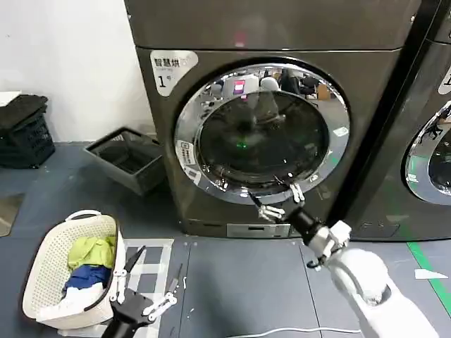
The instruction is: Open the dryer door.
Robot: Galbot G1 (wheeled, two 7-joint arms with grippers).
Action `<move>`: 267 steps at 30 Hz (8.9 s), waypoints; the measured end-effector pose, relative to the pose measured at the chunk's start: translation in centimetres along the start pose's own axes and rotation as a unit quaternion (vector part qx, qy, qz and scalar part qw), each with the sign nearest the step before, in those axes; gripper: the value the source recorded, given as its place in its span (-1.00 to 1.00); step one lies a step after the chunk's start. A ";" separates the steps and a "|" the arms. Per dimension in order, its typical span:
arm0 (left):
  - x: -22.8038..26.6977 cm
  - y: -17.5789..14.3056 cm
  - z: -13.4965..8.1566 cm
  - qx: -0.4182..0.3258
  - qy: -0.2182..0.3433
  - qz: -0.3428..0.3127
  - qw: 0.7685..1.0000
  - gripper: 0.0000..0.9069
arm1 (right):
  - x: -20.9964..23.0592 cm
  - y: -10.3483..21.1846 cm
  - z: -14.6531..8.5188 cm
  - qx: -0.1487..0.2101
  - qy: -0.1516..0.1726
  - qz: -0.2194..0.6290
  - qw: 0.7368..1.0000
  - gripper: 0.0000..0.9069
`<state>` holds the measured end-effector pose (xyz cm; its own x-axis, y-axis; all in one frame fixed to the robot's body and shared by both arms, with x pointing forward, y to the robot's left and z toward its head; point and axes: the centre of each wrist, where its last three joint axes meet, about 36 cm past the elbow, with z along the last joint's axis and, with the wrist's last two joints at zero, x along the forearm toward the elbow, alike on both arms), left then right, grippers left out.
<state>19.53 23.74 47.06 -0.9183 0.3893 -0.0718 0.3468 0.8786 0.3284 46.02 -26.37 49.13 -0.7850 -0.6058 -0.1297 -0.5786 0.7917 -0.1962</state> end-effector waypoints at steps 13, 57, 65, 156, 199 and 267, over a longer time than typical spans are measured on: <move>0.5 0.1 -0.1 -0.004 0.004 -0.004 1.000 1.00 | -5.1 -2.1 2.1 -0.013 -0.008 -0.057 0.998 1.00; 1.1 0.1 -0.6 -0.014 0.001 -0.008 1.000 1.00 | -19.2 0.2 2.4 -0.011 -0.004 -0.124 0.992 1.00; 1.2 0.5 -0.5 -0.015 0.000 -0.013 1.000 1.00 | -20.1 0.8 2.3 -0.011 -0.005 -0.150 0.989 1.00; -19.4 22.8 4.9 -0.215 -0.100 0.176 0.955 1.00 | 18.8 -6.0 -1.4 0.128 -0.108 -0.194 0.967 1.00; -32.5 9.3 3.3 -0.201 -0.217 0.393 0.871 1.00 | 49.7 3.4 -4.6 0.148 0.295 0.788 0.519 1.00; -50.4 -14.3 -5.1 -0.159 -0.210 0.462 0.847 1.00 | 58.2 8.2 -11.6 0.245 0.262 0.858 0.367 1.00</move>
<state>59.86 -9.88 50.83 -0.1105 0.9927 0.0482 0.7499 0.0514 0.6596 -7.00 -54.18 51.29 0.0904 0.9523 -0.2915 0.8766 -0.2150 -0.4306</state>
